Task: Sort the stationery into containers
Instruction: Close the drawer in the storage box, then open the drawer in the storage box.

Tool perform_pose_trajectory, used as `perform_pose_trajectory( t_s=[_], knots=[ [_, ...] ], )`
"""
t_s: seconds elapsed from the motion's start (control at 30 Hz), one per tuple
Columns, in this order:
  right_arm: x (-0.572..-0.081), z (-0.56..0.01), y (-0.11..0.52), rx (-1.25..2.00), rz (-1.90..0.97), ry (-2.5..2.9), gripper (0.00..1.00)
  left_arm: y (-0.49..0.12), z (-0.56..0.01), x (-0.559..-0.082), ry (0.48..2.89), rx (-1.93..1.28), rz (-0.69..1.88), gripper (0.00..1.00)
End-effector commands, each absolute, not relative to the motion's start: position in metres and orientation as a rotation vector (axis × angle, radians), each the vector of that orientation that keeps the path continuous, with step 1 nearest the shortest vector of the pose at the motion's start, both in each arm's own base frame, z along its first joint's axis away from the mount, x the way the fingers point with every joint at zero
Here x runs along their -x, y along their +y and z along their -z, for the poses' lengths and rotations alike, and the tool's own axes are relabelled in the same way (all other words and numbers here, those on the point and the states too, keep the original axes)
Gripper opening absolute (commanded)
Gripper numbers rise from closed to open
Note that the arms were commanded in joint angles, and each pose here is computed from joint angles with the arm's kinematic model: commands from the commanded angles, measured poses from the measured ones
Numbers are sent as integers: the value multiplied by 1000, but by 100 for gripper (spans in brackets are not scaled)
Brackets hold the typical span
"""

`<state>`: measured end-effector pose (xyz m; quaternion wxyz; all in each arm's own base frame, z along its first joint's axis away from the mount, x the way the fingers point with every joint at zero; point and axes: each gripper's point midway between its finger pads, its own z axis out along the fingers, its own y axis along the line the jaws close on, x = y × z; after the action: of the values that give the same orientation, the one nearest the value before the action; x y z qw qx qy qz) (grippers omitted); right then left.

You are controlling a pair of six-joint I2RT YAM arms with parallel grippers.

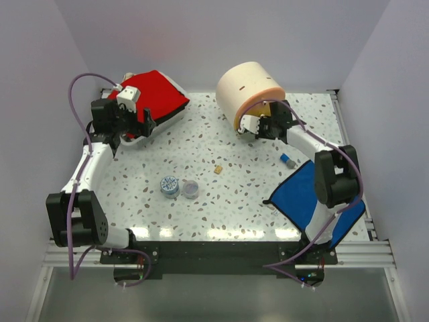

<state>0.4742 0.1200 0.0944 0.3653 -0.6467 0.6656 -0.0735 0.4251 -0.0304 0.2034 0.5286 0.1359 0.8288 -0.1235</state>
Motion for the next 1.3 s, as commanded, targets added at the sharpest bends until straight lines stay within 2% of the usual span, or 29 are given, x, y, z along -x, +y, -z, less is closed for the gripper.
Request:
perform_pose_trajectory(
  t_s=[0.0,0.17,0.5,0.7,0.73,0.8,0.83,0.93,1.03,1.17,1.2,1.27],
  knots=[
    [-515,-128,131,1507,254,1613,0,-30,-227,-439,1913,-365,256,98],
    [-520,-132,133,1437,250,1627,0,-32,-227,-440,1915,-371,261,98],
    [-501,-130,137,1343,225,1650,0,-36,-225,-434,1915,-375,276,98],
    [-466,-145,120,1291,189,1789,0,-36,-235,-434,1892,-374,273,98],
    [-452,-141,117,1275,149,1864,16,-38,-233,-432,1895,-371,287,98],
    [-439,-164,106,1173,121,1903,35,-41,-237,-431,1878,-365,307,99],
    [-428,-166,104,1084,62,1971,48,-44,-234,-429,1881,-359,327,99],
    [-416,-189,97,838,-54,2035,60,-49,-230,-426,1879,-348,366,99],
    [-420,-197,99,646,-238,2077,60,-54,-225,-424,1886,-343,393,99],
    [-436,-193,112,551,-396,2096,62,-60,-220,-425,1911,-351,418,99],
    [-445,-194,115,532,-410,2065,69,-62,-218,-426,1917,-357,421,99],
    [-453,-194,118,512,-430,2046,72,-62,-221,-429,1914,-364,411,99]
  ],
)
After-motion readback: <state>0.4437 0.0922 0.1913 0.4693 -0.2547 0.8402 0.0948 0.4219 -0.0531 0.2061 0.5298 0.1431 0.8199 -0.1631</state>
